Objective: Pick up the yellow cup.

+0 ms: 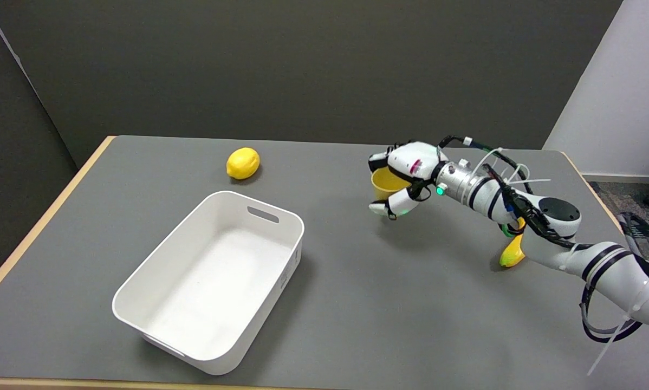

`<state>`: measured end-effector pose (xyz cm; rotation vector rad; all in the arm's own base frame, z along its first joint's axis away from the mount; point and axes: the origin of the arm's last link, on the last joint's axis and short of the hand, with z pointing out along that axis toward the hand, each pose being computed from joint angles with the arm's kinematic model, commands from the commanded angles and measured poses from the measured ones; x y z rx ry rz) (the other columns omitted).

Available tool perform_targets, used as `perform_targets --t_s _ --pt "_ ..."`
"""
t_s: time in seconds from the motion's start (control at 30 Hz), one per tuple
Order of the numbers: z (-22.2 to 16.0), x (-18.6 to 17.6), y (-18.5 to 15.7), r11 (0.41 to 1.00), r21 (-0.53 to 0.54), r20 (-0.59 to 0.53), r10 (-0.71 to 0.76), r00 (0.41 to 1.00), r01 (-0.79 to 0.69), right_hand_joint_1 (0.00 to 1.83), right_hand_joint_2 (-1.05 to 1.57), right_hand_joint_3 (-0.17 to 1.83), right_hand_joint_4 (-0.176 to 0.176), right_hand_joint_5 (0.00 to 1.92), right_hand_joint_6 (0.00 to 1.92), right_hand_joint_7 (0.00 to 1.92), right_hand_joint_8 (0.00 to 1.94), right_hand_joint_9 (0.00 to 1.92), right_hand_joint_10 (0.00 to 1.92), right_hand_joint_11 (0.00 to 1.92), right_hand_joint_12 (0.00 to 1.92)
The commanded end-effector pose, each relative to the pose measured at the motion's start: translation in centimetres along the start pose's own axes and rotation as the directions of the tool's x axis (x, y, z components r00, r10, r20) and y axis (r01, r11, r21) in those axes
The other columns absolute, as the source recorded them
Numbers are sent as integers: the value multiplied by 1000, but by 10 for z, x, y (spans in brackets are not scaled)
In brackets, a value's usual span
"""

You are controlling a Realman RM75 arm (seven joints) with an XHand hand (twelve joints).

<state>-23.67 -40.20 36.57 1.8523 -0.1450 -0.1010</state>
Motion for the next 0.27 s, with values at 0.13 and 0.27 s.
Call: perform_targets --t_s 0.13,0.27 --pt "-29 99 -44 970 178 -358 223 907 -168 857 892 1050 28 664 1921 866 1941 1249 1921 1019 1921" --pt "-31 105 -78 911 314 -357 375 856 -268 853 909 1023 24 650 1921 860 1941 1247 1921 1017 1921"
